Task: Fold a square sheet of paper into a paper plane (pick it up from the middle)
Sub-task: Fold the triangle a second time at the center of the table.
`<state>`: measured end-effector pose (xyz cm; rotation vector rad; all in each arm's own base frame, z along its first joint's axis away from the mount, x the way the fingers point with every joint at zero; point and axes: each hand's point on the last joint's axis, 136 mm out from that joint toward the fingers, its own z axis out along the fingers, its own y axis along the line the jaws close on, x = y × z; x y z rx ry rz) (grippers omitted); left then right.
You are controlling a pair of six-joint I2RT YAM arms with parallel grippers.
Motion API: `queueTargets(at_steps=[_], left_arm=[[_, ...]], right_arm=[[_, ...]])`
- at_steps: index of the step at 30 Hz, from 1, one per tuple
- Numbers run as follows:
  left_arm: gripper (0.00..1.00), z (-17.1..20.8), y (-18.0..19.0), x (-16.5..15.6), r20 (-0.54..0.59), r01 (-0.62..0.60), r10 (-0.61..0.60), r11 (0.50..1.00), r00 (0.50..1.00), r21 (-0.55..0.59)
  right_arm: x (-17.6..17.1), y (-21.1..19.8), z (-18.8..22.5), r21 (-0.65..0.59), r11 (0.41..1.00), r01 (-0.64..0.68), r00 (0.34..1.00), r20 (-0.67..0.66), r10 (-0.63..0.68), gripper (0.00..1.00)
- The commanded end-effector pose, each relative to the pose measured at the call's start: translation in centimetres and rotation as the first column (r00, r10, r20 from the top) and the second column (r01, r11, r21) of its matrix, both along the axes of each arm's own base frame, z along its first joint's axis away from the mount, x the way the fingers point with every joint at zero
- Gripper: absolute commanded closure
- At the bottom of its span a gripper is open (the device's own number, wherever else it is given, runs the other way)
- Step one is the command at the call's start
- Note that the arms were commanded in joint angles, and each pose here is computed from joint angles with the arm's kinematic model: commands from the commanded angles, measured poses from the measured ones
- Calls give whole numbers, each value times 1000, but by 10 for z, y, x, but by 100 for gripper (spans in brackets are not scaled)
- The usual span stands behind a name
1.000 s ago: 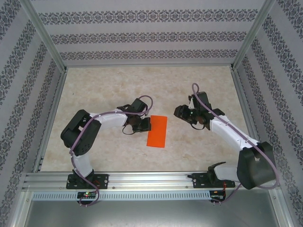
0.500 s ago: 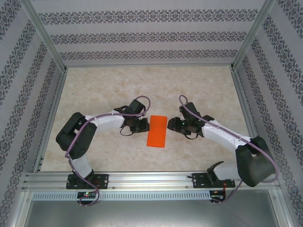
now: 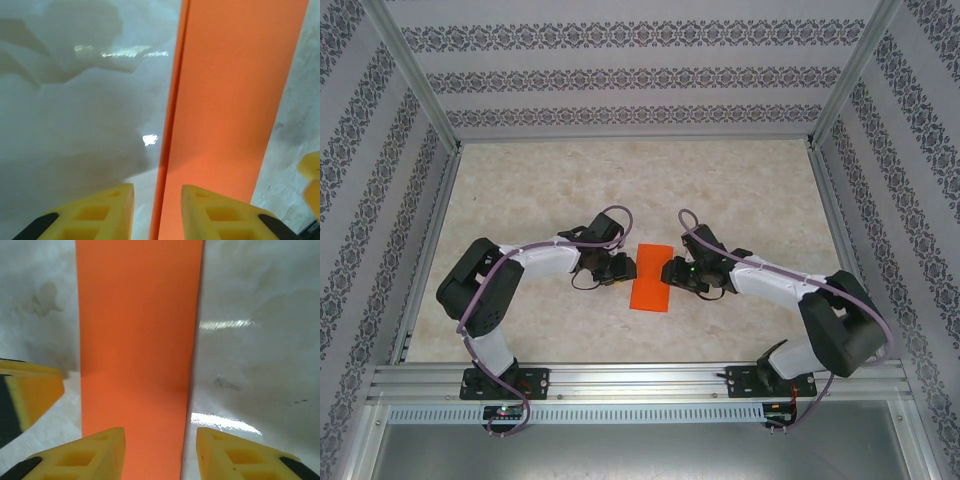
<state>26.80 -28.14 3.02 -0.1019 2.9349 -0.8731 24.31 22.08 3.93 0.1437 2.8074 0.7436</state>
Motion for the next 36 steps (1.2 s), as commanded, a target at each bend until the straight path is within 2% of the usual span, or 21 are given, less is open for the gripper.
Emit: queueTargets(at_steps=[1,10,28,36], left_arm=[[67,15,-3,6,21,-15,16,998,1000,-53],[64,9,-3,1,-5,-12,11,998,1000,-57],[60,-1,-7,-4,-41,13,-16,998,999,-69],[60,-5,-12,-6,-67,31,-37,996,997,-88]], right_arm=[[5,15,3,29,999,-27,1000,1,27,60],[10,25,1,74,997,-31,1000,1,31,64],[10,11,-13,3,1000,-3,1000,-29,3,65],[8,10,-23,18,1000,6,999,-44,-5,64]])
